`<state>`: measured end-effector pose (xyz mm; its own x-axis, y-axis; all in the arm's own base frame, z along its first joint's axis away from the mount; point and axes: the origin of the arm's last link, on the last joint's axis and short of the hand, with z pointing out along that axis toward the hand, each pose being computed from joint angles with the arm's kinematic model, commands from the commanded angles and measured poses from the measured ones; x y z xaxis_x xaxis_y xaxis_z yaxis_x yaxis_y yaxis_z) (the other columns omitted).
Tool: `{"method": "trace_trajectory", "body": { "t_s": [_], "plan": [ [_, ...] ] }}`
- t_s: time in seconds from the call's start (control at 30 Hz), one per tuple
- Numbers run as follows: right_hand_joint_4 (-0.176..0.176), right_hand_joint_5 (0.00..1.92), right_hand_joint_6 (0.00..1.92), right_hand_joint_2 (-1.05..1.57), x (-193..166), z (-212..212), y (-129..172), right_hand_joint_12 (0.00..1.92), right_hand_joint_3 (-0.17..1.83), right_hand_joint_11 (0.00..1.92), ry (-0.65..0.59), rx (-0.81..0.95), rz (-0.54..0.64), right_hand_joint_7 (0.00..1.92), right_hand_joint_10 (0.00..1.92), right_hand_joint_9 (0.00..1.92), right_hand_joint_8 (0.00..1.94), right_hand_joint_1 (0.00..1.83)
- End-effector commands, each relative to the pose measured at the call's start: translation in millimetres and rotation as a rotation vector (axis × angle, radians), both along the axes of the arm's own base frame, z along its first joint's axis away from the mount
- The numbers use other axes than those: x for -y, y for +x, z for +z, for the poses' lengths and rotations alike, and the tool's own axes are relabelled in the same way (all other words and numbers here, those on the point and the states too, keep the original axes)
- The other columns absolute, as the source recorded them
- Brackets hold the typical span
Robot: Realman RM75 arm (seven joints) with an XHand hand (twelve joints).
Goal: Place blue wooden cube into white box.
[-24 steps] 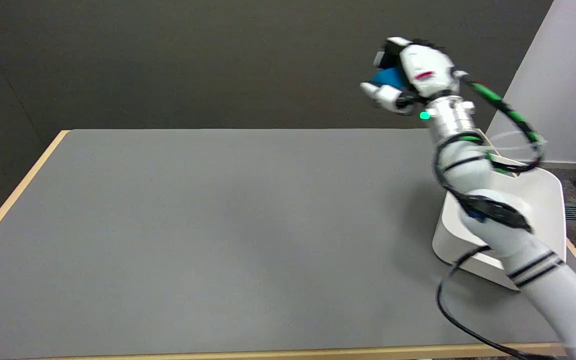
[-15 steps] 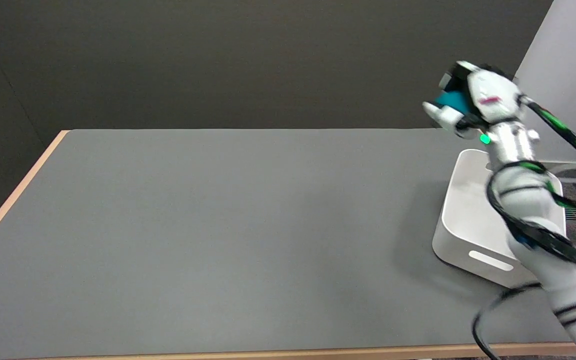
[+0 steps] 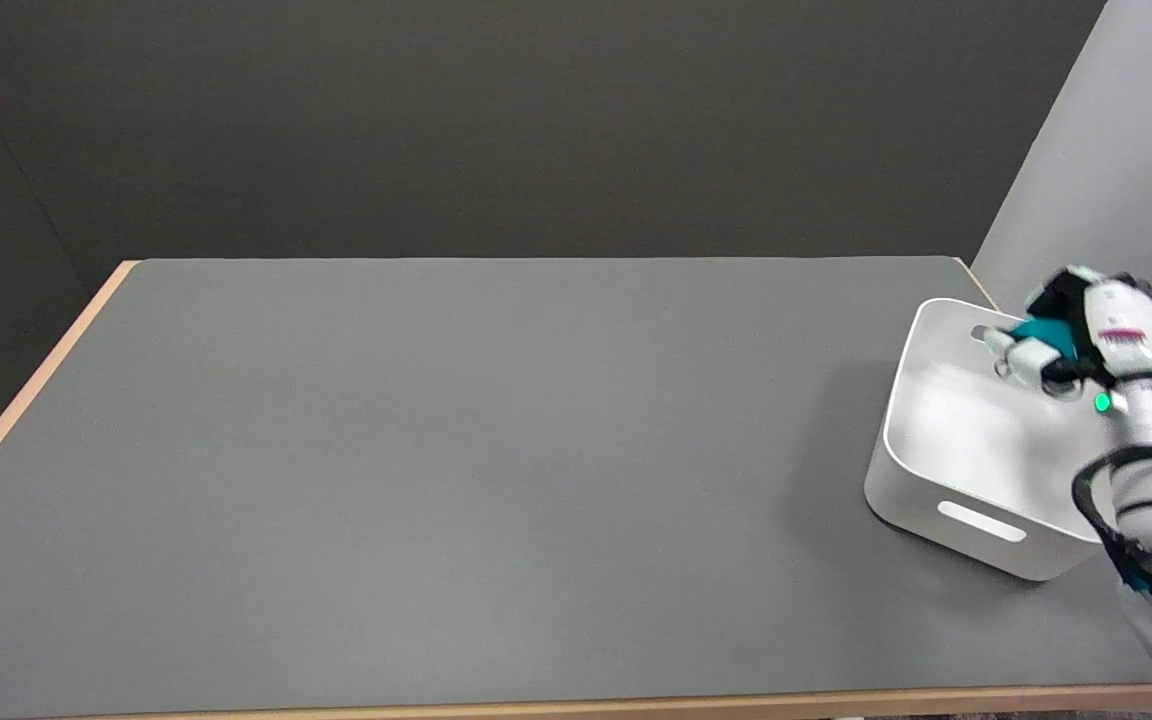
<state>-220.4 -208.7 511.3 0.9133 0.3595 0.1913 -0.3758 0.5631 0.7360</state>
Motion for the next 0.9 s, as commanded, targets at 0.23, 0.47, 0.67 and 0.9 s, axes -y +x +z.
{"method": "trace_trajectory", "body": {
  "t_s": [0.23,0.47,0.67,0.9],
  "plan": [
    [-0.176,0.54,1.53,1.22,1,-65,-57,1.92,0.09,0.61,0.158,0.075,-0.115,0.88,1.34,0.83,1.32,1.2],
    [-0.009,0.19,0.49,0.65,0,-54,-66,1.35,0.88,0.15,0.107,0.242,-0.053,0.21,0.87,0.19,0.3,0.39],
    [-0.011,0.03,0.19,0.58,-1,-52,-62,0.99,0.89,0.0,0.08,0.226,-0.029,0.0,0.38,0.0,0.01,0.26],
    [-0.01,0.03,0.12,0.58,17,-86,0,0.51,0.88,0.0,0.217,0.105,0.169,0.0,0.0,0.0,0.0,0.24]
  ]
}}
